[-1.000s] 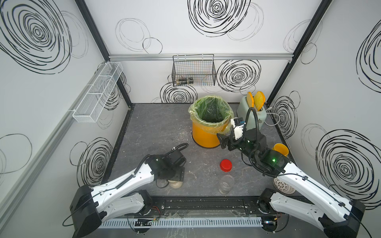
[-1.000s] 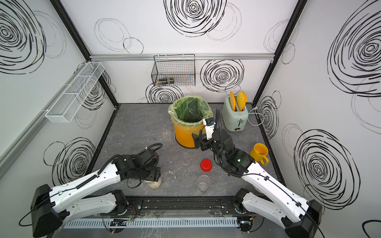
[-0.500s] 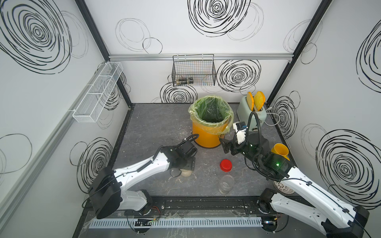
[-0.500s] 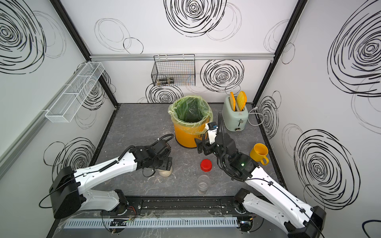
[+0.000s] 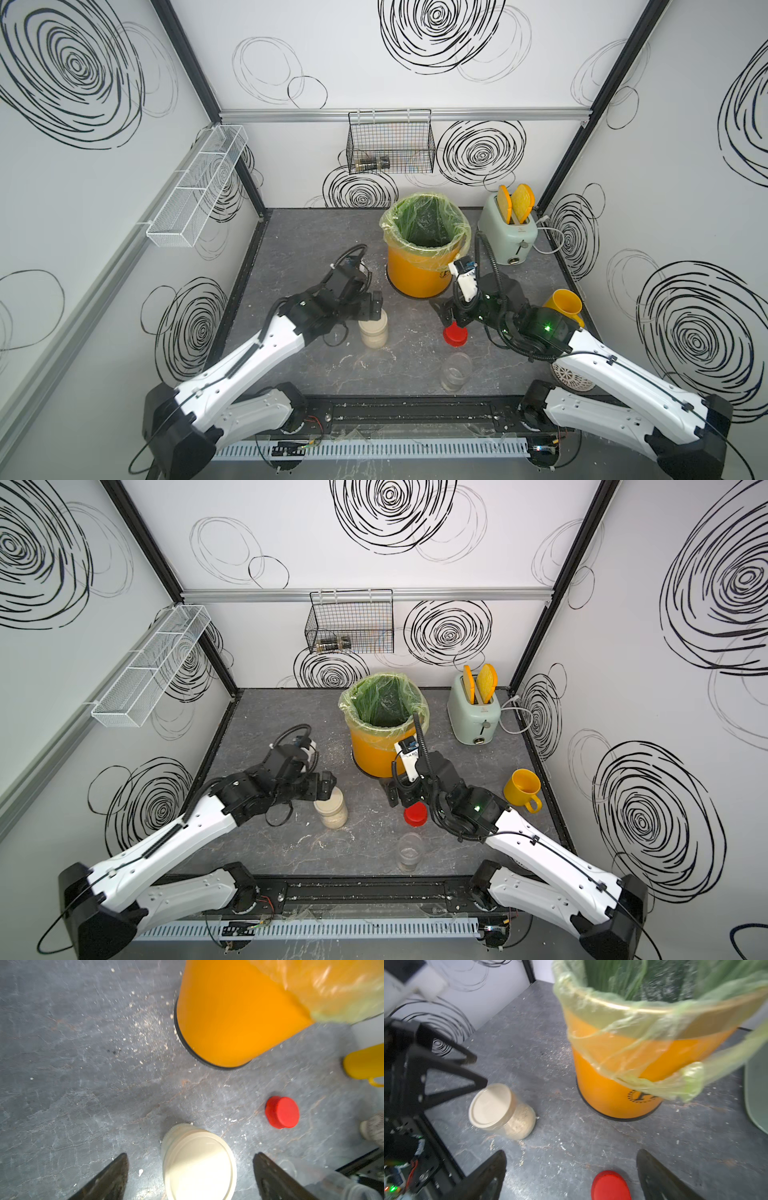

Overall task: Empty expired oatmeal from jars
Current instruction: Move the jar to the center of the board, then pick up the jar from the center of the board.

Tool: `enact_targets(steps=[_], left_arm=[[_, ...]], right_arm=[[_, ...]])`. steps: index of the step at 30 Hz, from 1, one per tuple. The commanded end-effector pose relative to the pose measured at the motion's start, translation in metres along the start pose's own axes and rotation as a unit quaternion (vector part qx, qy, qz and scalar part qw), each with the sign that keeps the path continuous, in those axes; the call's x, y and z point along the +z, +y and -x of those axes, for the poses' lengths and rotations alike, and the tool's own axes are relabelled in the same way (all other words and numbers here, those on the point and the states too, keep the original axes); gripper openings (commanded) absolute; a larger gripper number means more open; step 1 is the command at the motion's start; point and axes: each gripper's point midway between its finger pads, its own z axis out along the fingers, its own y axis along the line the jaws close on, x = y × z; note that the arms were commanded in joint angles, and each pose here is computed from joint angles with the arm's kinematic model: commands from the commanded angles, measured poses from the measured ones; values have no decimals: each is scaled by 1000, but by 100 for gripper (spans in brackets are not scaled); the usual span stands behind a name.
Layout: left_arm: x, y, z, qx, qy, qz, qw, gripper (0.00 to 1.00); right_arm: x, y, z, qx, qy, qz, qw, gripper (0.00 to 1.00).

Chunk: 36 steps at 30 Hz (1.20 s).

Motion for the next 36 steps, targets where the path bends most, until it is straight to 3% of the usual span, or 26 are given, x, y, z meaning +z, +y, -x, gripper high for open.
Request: enact_targets(steps=[1,8,22,34,36], left_arm=[[-2,30,1,-26,0,-5,1000,96],[-3,80,12,-110,-21,25,993,96],[-5,99,12,-136,-66,39,988,96],[-4,94,13,-132,-68,21,989,96],[-3,93,13,-129,-69,17,989,96]], right_arm=[[11,33,4,-14,21,12,1000,98],[65,101,-21,-67,100,33,992,98],[130,134,-75,-133,235,28,962,98],[163,121,-77,-141,234,1,962,100],[164,122,-78,-139,238,6,961,93]])
